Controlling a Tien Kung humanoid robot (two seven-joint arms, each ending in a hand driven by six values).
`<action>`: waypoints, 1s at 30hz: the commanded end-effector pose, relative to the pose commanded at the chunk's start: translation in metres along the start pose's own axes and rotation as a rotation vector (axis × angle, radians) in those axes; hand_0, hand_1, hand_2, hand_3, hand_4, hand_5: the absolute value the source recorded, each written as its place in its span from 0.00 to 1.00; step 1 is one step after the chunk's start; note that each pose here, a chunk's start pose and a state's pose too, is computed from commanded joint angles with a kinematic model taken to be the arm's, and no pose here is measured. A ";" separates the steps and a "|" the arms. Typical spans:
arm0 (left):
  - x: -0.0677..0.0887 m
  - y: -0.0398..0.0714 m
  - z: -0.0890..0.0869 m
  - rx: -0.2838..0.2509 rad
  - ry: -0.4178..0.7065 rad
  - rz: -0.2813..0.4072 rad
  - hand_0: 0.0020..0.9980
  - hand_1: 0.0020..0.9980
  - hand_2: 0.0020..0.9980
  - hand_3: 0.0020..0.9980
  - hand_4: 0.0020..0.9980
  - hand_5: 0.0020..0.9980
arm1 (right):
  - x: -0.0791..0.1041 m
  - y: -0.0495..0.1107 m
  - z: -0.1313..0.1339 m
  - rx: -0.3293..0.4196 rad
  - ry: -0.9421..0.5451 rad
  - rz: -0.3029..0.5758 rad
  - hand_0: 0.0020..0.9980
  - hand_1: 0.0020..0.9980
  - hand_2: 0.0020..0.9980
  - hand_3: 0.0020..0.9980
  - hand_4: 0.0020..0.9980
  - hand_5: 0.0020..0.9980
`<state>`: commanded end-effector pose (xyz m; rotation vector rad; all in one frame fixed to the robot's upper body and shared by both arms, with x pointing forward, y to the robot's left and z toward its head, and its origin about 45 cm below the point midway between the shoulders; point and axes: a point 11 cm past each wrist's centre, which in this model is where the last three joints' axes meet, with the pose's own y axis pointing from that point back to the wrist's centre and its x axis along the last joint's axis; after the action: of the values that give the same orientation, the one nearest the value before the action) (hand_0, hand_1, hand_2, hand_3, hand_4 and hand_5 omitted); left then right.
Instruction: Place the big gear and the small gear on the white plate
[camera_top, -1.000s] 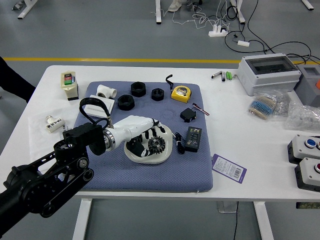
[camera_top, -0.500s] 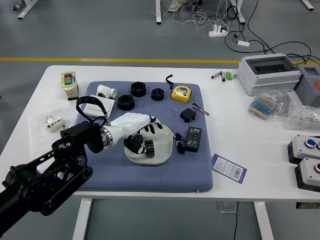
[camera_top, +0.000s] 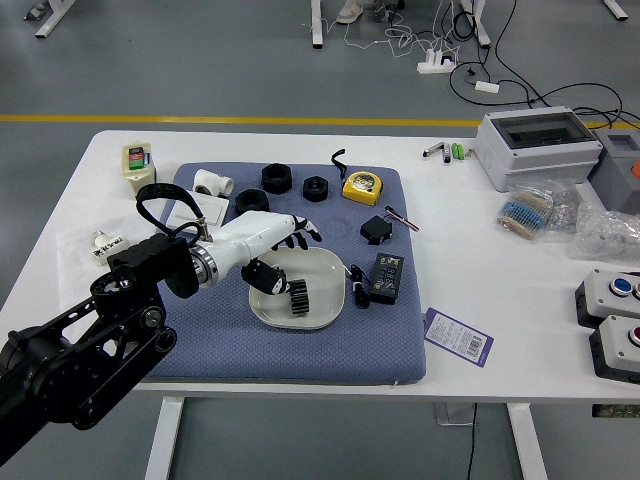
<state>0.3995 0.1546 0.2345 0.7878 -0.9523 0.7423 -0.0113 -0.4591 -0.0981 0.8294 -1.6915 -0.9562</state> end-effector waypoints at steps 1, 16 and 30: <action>0.001 0.000 0.000 0.000 0.001 0.005 0.44 0.64 0.68 0.78 0.82 0.01 | 0.000 0.000 0.000 0.000 0.000 0.000 0.62 0.62 0.73 0.54 0.76 0.72; 0.039 0.021 -0.041 0.089 0.179 0.291 0.42 0.52 0.56 0.61 0.73 0.18 | -0.001 0.000 -0.003 0.006 -0.008 -0.002 0.62 0.62 0.73 0.54 0.76 0.72; 0.042 0.066 -0.105 0.226 0.494 0.592 0.45 0.55 0.59 0.62 0.77 0.31 | -0.002 0.000 -0.003 0.007 -0.011 -0.001 0.62 0.62 0.72 0.54 0.76 0.72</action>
<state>0.4045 0.2840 0.2503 0.4692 -0.6499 1.5035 -0.0076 -0.4586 -0.0982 0.8307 -1.7049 -0.9575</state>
